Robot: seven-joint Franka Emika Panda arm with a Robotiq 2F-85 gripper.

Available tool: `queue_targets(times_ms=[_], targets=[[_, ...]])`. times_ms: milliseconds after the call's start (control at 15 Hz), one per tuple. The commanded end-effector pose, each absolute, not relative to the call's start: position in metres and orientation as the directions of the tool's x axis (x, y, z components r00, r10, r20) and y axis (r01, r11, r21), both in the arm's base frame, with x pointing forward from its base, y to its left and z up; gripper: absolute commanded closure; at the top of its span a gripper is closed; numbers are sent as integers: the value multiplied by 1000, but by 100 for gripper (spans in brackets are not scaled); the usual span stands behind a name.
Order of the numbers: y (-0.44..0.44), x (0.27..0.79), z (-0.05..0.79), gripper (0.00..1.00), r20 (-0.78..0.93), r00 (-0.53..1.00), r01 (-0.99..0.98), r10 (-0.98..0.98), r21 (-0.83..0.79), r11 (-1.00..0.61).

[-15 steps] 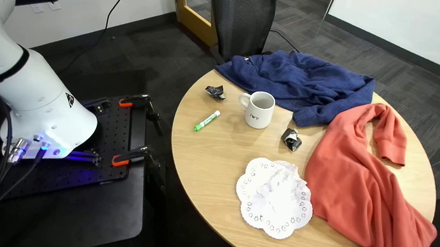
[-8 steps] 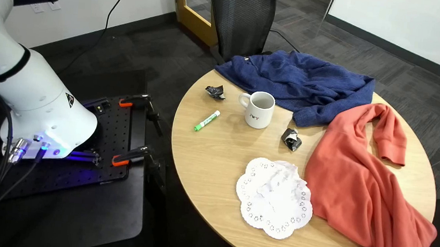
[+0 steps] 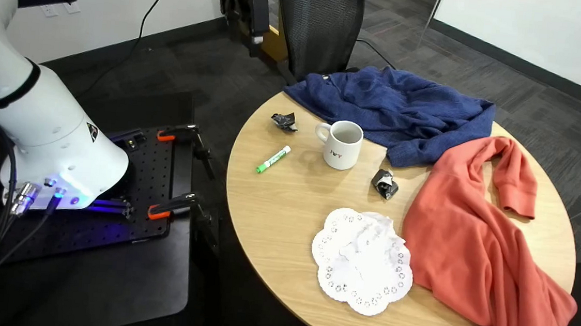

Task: Pick the marker and put it in the cup

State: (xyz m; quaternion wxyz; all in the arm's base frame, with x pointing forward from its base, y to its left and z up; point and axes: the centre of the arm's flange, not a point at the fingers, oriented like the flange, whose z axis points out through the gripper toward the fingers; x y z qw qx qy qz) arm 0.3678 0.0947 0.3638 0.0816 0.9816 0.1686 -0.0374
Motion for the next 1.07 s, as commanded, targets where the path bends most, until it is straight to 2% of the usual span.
queue_targets(times_ms=[0, 267, 733, 1000], targets=[[98, 387, 324, 0, -147, 926, 365, 347, 119, -923], [106, 387, 296, 0, -194, 918, 371, 347, 102, -923], [100, 378, 298, 0, -203, 919, 362, 337, 103, -926], [103, 394, 264, 0, -203, 912, 379, 356, 85, -922]])
